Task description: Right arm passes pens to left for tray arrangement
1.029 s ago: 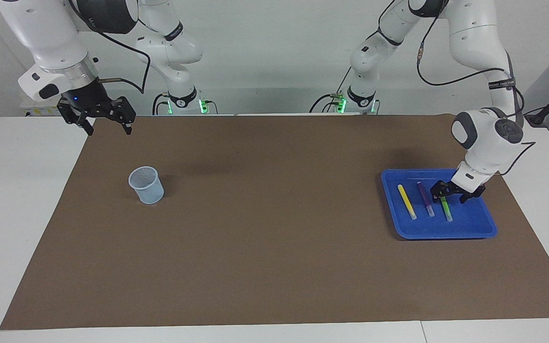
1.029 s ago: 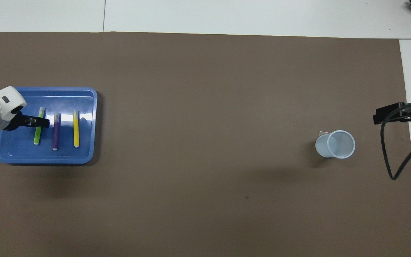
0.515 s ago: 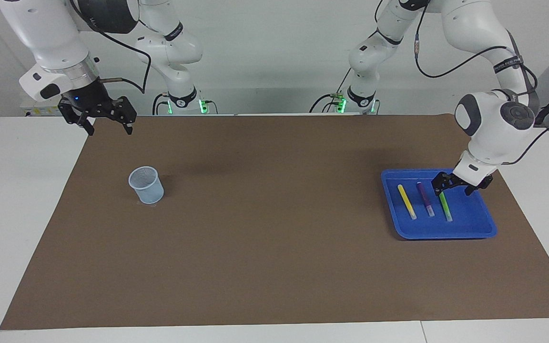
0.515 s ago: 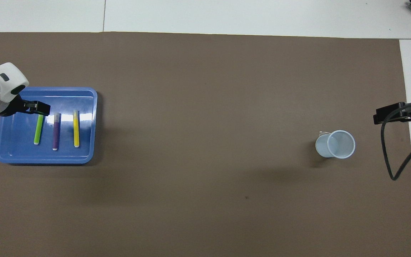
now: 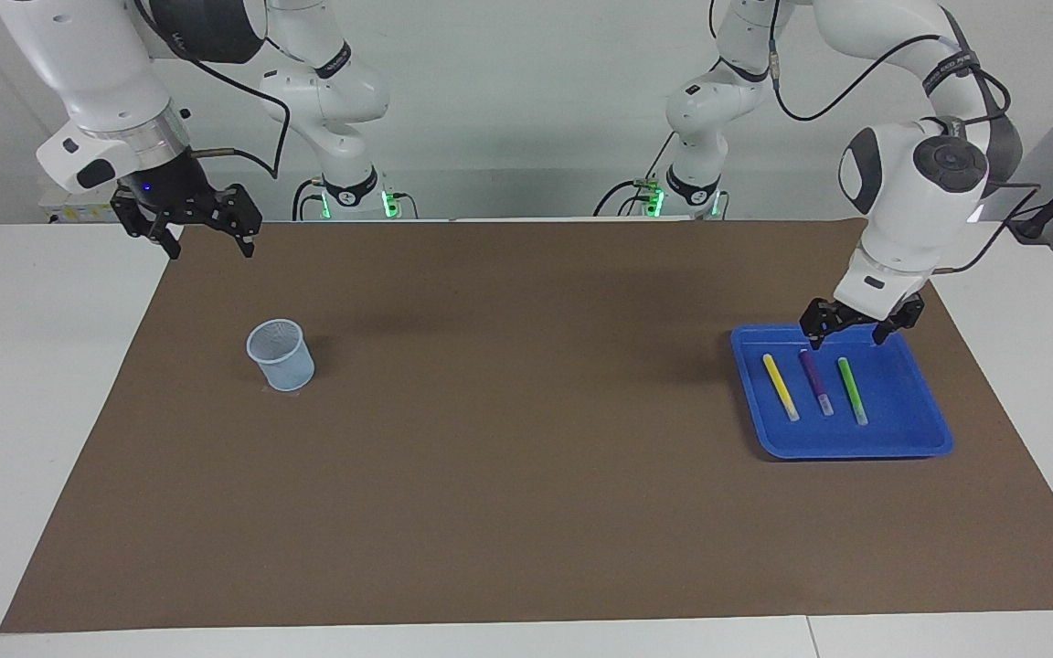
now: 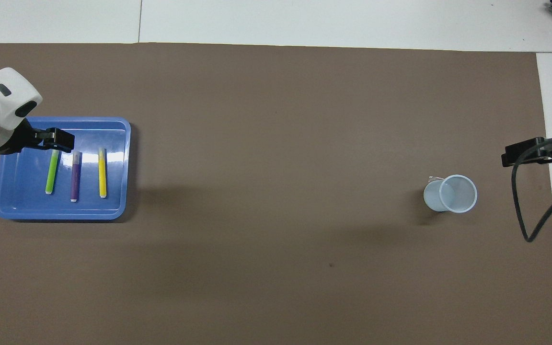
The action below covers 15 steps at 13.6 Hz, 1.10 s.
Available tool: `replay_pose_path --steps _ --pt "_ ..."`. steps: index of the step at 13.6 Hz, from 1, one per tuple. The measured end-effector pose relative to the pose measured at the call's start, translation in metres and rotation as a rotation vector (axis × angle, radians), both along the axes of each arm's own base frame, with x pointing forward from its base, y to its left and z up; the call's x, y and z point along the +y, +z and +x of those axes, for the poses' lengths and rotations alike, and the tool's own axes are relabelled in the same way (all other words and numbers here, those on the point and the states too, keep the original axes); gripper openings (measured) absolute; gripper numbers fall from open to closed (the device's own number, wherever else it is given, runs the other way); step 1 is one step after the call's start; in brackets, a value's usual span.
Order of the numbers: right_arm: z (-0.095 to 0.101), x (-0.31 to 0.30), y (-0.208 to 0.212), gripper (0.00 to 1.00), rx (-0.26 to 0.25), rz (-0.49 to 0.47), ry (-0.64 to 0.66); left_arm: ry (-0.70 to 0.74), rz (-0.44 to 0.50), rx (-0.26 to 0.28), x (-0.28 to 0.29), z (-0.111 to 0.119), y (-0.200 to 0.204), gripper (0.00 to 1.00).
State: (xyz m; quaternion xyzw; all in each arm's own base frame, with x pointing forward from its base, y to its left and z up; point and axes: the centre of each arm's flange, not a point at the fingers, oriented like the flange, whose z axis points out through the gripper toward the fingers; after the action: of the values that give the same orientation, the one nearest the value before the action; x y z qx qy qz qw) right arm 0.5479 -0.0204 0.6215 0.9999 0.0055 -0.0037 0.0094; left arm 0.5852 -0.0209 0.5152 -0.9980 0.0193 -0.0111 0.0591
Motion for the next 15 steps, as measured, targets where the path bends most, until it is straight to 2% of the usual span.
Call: replay_pose_path --steps 3,5,9,12,15 --pt "0.0 0.0 0.0 1.0 0.0 0.0 0.0 0.047 -0.03 0.046 0.002 -0.019 0.03 1.0" --pt "0.0 0.0 0.0 1.0 0.0 0.0 0.0 0.069 -0.039 0.057 0.005 -0.028 0.061 1.0" --pt "0.0 0.0 0.0 1.0 0.0 0.0 0.0 0.085 -0.052 0.031 0.008 -0.05 0.11 1.0" --pt "0.0 0.0 0.0 1.0 0.0 0.0 0.0 0.078 -0.07 0.042 0.004 -0.069 0.13 1.0" --pt "0.0 0.0 0.0 1.0 0.0 0.0 0.0 0.093 -0.15 0.042 0.008 -0.081 0.144 1.0"
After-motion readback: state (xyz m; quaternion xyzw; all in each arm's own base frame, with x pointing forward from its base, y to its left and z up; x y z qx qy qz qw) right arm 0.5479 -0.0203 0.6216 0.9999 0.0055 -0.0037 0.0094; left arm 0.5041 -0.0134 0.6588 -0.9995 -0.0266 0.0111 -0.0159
